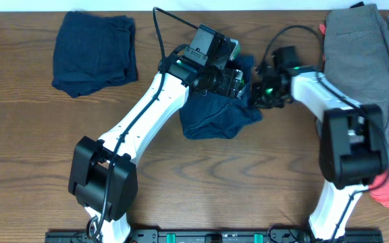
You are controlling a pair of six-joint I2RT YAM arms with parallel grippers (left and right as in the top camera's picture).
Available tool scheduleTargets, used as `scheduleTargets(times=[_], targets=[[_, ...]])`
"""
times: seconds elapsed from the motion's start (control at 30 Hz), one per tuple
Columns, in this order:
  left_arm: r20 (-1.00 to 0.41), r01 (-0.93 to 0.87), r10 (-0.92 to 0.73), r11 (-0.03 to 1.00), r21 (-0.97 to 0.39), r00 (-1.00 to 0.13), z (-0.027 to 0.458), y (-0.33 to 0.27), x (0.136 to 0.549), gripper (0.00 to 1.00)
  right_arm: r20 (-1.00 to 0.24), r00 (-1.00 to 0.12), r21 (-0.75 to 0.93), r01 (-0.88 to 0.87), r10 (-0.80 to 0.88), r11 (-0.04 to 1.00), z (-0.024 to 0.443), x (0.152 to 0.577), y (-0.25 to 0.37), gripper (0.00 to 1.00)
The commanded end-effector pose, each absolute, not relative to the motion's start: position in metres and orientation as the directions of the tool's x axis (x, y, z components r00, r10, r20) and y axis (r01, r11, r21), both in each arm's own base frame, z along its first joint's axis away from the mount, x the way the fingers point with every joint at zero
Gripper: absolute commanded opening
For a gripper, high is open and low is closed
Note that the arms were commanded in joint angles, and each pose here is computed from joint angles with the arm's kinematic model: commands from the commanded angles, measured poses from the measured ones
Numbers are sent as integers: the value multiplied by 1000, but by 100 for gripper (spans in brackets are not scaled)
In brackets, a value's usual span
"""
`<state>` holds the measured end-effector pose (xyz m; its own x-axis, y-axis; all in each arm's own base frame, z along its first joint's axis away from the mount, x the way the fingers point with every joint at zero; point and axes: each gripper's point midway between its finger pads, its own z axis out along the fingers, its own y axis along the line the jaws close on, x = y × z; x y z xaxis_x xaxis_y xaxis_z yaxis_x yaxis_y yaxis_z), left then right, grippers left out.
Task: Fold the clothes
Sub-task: 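Lay the folded shorts down and release with both grippers, then press the folded shorts flat with the right gripper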
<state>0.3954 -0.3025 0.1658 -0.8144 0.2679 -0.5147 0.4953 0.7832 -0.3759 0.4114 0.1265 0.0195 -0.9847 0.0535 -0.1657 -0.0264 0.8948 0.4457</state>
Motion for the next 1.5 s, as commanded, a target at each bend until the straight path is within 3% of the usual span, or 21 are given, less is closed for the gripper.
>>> scheduleTargets(times=[0.0, 0.17, 0.33, 0.5, 0.57, 0.83, 1.03, 1.17, 1.3, 1.47], targets=[[-525, 491, 260, 791, -366, -810, 168, -302, 401, 79, -385, -913, 440, -55, 133, 896, 110, 444, 90, 1], [-528, 479, 245, 798, -366, -813, 177, -293, 403, 84, -511, -834, 431, -39, 208, 901, 170, 448, 49, 4], [-537, 478, 248, 808, -344, -806, 209, -268, 395, 90, -534, -833, 444, -131, 144, 887, 179, 442, 63, 31], [-570, 370, 150, 882, -291, -808, 247, -204, 397, 99, -531, -846, 436, -221, 50, 872, 168, 439, 102, 52], [-579, 320, 104, 903, -285, -809, 258, -178, 400, 98, -545, -838, 431, -266, 14, 862, 166, 440, 120, 62], [-527, 136, -37, 949, -286, -849, 251, -101, 408, 98, -638, -760, 365, -441, -125, 820, 158, 450, 193, 84], [-512, 93, -69, 954, -284, -856, 245, -85, 409, 98, -717, -647, 212, -559, -261, 802, 151, 458, 227, 75], [-518, 74, -71, 964, -254, -853, 244, -78, 411, 98, -717, -629, 121, -537, -300, 835, 139, 465, 229, 50], [-517, 66, -71, 968, -243, -853, 243, -76, 410, 98, -645, -693, 35, -449, -323, 893, 108, 466, 210, 15], [-514, 66, -71, 968, -243, -855, 242, -76, 410, 98, -506, -822, -6, -300, -262, 954, 69, 453, 172, 4]])
